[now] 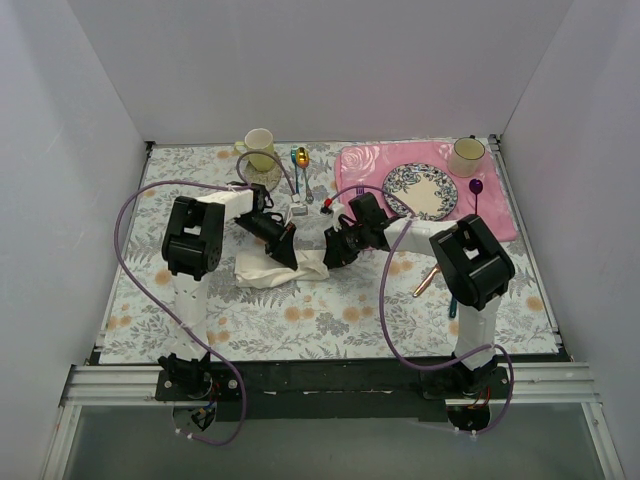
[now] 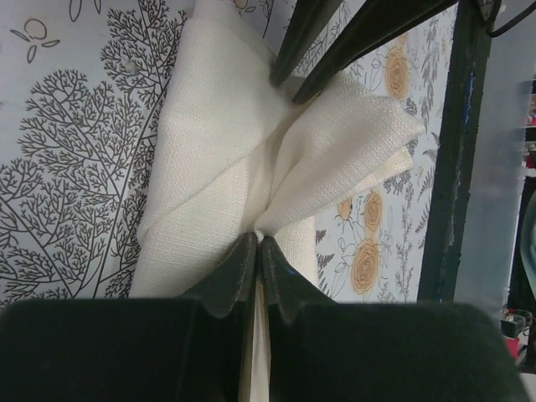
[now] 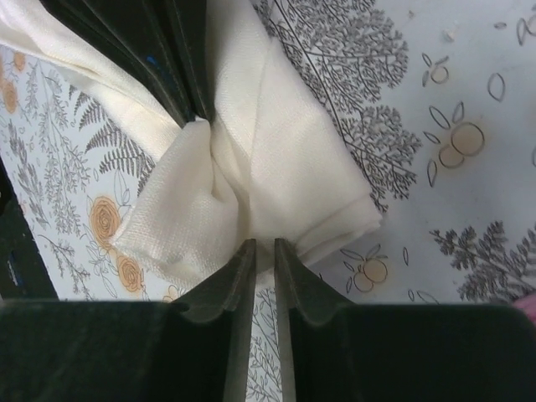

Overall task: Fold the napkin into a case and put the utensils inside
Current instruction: Fold the 2/3-rectangle-folded napkin at the center of the board.

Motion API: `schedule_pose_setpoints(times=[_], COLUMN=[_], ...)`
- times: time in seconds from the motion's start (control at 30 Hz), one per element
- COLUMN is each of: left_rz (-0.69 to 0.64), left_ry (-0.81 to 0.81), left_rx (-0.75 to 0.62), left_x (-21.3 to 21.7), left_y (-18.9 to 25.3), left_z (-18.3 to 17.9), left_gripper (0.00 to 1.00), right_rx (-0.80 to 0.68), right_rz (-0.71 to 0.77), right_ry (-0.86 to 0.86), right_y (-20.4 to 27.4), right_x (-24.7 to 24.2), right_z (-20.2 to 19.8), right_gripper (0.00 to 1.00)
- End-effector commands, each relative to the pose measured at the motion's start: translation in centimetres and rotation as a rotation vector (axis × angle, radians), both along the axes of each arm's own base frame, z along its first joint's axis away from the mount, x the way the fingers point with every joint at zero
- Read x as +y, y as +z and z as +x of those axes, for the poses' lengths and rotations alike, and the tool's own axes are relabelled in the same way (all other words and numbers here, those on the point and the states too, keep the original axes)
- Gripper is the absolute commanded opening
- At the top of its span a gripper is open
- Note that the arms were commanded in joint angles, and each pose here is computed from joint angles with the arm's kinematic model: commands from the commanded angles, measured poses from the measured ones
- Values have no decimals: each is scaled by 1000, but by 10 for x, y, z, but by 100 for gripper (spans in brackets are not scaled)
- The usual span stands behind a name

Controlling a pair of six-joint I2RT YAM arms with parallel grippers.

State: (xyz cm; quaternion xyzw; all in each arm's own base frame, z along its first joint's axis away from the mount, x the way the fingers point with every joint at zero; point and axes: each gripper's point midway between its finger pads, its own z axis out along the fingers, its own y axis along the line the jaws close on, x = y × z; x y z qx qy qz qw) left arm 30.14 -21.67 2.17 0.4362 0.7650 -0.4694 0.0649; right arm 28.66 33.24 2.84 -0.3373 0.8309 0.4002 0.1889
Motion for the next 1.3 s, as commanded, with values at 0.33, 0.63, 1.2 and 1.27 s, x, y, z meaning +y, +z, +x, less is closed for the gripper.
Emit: schedule_pose_setpoints(times=[0.33,0.63,1.2,1.27], left_rz=[102,103,100,99], left_ry=[-34,-35,-34,-31], left_rx=[11,20,25,26], left_x=[17,17,18,18], left_y=[-34,-34,-35,-34], left_z=[-3,-5,-5,-4], left_gripper=[0,0,0,0], right_rx=[-78,-263,-459,-473], right_rz=[-69,57,53,52], right_ry=[3,105,353,355], right_y=[41,63,53,51], right_x=[-44,-21,29,32], right_z=[10,19,-7,-6], right_gripper=[73,84,88,82])
